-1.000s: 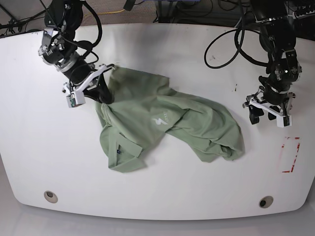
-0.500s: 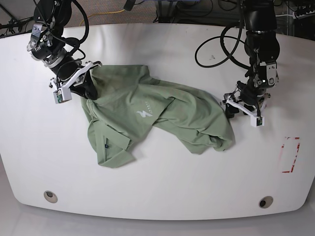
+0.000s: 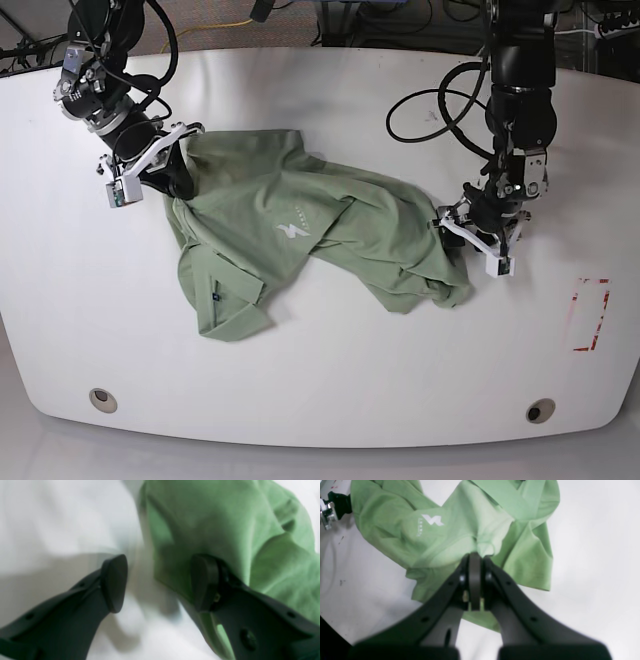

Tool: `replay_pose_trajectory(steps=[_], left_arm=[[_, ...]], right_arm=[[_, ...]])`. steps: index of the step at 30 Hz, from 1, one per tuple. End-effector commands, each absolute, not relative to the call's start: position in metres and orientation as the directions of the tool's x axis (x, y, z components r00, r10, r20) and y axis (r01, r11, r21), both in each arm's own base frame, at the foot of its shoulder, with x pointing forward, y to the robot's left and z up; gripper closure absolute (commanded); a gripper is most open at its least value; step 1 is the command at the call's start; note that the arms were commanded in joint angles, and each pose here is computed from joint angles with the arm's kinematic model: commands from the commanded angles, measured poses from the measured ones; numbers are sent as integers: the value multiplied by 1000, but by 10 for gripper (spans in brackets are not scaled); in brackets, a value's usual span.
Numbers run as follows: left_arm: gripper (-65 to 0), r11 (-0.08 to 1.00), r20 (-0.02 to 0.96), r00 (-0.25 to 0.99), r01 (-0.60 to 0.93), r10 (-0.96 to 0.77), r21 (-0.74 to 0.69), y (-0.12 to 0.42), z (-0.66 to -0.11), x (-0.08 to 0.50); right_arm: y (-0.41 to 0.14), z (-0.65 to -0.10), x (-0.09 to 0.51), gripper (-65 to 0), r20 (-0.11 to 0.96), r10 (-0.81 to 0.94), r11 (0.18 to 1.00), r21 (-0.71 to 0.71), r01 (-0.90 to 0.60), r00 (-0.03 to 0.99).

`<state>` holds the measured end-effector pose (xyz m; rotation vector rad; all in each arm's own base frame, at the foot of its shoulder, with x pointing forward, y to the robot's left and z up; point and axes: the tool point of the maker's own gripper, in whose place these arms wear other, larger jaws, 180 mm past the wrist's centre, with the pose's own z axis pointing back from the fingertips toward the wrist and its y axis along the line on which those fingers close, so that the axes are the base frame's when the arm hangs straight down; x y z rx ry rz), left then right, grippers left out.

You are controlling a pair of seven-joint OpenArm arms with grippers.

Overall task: Fold the T-shirt properly
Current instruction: 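Lower the left gripper and grasp the shirt's opposite edge, then lift the shirt with both grippers and stretch it between them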

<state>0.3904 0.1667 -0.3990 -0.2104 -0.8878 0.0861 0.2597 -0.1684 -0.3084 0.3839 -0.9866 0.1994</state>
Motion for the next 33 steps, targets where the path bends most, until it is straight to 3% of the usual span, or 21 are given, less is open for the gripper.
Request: replay_pose_trajectory(steps=[1, 3, 5, 7, 8, 13, 20, 33], left_arm=[[-325, 975, 761, 631, 34, 149, -219, 161, -397, 395], [-237, 975, 753, 642, 35, 145, -217, 160, -401, 394], [-103, 975, 730, 667, 21, 149, -219, 162, -413, 390], [-14, 975, 713, 684, 12, 153, -221, 164, -422, 387], [0, 975, 714, 685, 24, 146, -222, 163, -422, 388], [0, 969, 734, 673, 111, 89, -219, 154, -415, 388], [0, 978, 861, 508, 196, -37, -74, 156, -344, 386], [0, 954, 944, 239, 252, -225, 164, 149, -233, 386]], right_arm=[[-167, -294, 265, 0, 870, -16, 910, 216, -353, 492], [-167, -295, 264, 0, 869, -16, 910, 217, -352, 495], [-167, -294, 265, 0, 870, -16, 910, 216, -352, 492], [-167, -294, 266, 0, 871, -18, 910, 217, -352, 491], [-167, -293, 267, 0, 873, -18, 910, 216, -353, 488], [-175, -290, 267, 0, 877, -35, 919, 217, -329, 480], [-196, -276, 269, 0, 897, -69, 940, 206, -273, 437], [-218, -222, 306, 0, 955, 12, 943, 88, -320, 297]])
